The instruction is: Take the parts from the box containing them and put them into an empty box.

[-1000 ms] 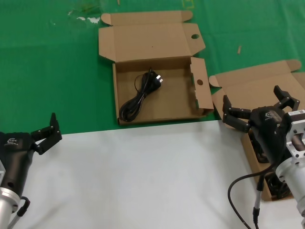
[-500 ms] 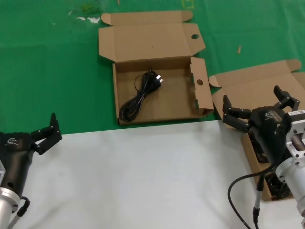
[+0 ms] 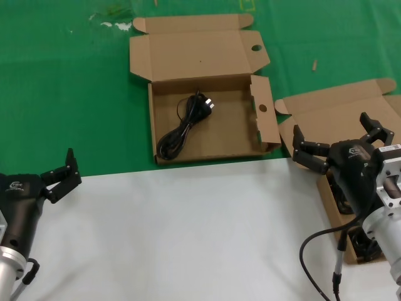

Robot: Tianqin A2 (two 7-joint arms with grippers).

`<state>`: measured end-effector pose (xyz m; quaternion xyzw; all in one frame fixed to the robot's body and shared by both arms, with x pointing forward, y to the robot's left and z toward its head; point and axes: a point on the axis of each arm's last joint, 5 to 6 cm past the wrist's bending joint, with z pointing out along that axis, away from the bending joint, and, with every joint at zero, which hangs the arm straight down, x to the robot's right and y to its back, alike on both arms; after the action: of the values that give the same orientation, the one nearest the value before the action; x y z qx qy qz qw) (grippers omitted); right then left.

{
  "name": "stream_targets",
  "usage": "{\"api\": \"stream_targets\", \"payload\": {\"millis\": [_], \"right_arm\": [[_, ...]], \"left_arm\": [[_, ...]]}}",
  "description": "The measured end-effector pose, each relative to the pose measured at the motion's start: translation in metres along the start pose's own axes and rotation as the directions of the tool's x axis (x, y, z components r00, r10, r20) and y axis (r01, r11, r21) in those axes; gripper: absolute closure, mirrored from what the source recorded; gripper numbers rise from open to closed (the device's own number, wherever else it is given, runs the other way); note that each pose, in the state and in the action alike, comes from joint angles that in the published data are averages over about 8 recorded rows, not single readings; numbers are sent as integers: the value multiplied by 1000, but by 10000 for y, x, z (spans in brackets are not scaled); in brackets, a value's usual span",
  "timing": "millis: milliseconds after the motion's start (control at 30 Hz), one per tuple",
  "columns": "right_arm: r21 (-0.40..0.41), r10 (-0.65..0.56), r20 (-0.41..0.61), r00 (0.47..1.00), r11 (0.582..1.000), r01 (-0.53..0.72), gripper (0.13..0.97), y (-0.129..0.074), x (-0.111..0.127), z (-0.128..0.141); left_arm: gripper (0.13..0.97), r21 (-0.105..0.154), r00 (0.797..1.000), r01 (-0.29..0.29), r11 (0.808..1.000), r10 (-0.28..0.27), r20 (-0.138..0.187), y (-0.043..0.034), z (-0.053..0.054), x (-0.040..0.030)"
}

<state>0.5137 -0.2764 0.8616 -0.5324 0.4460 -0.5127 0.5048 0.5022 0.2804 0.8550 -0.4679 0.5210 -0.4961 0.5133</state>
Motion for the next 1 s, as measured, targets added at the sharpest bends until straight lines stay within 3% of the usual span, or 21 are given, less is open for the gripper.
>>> {"api": "stream_targets", "payload": {"millis": [1000], "right_arm": [[0, 0, 0, 1000, 1000, 0, 130, 0, 0, 0]], "left_arm": [[132, 0, 1000, 0, 1000, 0, 0, 0, 0, 0]]}}
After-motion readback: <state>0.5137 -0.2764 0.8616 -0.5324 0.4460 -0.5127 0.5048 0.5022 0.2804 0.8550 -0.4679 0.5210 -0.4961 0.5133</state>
